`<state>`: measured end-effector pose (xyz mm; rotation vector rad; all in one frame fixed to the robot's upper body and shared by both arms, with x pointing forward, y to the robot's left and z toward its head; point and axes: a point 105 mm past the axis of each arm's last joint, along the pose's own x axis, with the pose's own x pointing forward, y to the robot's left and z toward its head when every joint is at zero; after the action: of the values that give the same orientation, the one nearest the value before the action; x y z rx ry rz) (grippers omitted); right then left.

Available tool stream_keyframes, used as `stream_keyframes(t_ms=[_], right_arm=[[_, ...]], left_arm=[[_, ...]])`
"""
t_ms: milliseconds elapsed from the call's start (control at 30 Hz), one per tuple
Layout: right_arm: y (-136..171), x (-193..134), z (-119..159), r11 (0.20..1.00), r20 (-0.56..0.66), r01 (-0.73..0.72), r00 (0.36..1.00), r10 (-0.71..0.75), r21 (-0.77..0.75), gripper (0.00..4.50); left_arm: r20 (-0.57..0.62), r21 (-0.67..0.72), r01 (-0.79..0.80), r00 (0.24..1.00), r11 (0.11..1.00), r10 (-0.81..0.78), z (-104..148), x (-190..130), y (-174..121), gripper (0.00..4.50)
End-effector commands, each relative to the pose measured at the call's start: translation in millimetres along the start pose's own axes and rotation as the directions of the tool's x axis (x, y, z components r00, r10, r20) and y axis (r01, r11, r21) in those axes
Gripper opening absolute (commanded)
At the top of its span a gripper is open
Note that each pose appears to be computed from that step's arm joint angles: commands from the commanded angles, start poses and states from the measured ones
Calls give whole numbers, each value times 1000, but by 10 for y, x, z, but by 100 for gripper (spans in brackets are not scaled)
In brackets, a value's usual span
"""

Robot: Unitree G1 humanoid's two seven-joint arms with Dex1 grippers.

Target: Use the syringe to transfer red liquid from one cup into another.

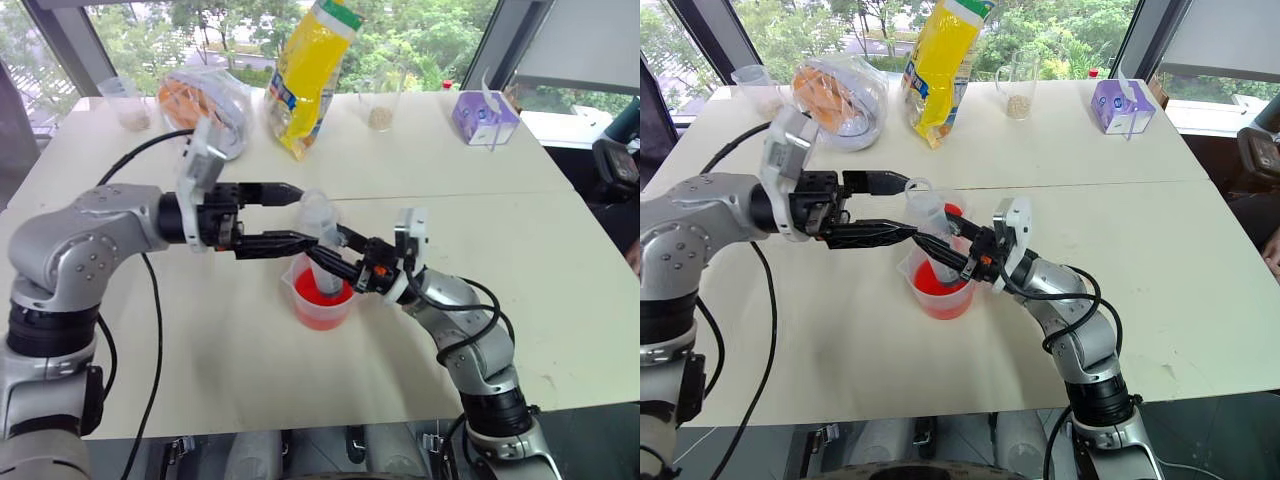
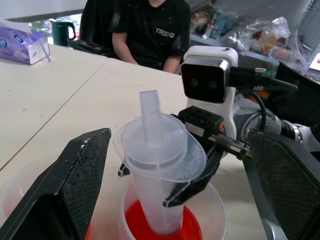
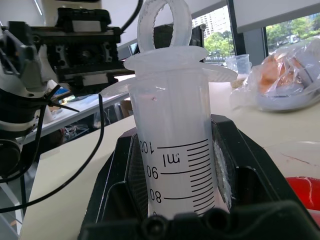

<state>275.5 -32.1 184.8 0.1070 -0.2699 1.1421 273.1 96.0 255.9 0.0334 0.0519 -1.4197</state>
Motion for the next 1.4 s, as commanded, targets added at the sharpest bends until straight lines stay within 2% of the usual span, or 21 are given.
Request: stream_keyframes(t_ms=[33, 167, 233, 267, 500, 767, 967, 1400], right_arm=[[63, 3, -13, 1000, -10, -23, 1000, 23, -6, 137], [70, -10, -29, 999, -24, -31, 999, 30, -12, 137], [70, -14, -31, 999, -28, -32, 999, 32, -14, 137], [69, -17, -33, 999, -29, -33, 999, 32, -15, 137], [61, -29, -46, 999, -43, -41, 998, 40, -16, 137], [57, -67, -120, 998, -84, -57, 995, 58, 22, 137], [49, -111, -185, 997, -116, -70, 990, 75, 45, 137], [51, -135, -229, 995, -134, -76, 987, 84, 63, 137]], left_arm=[[12, 15, 1, 1000, 1000, -1, 49, 7, -14, 450], [32, 2, -5, 999, 1000, 5, 59, 27, 8, 450], [36, -2, -4, 999, 1000, 4, 63, 31, 8, 393], [41, -3, -5, 999, 1000, 5, 65, 33, 11, 359], [61, -10, -11, 998, 1000, 11, 84, 26, 15, 3], [94, 27, -32, 995, 999, 29, 232, -12, 41, 3], [129, 87, -64, 990, 994, 52, 474, -96, 102, 3], [146, 134, -99, 986, 986, 79, 624, -151, 174, 3]])
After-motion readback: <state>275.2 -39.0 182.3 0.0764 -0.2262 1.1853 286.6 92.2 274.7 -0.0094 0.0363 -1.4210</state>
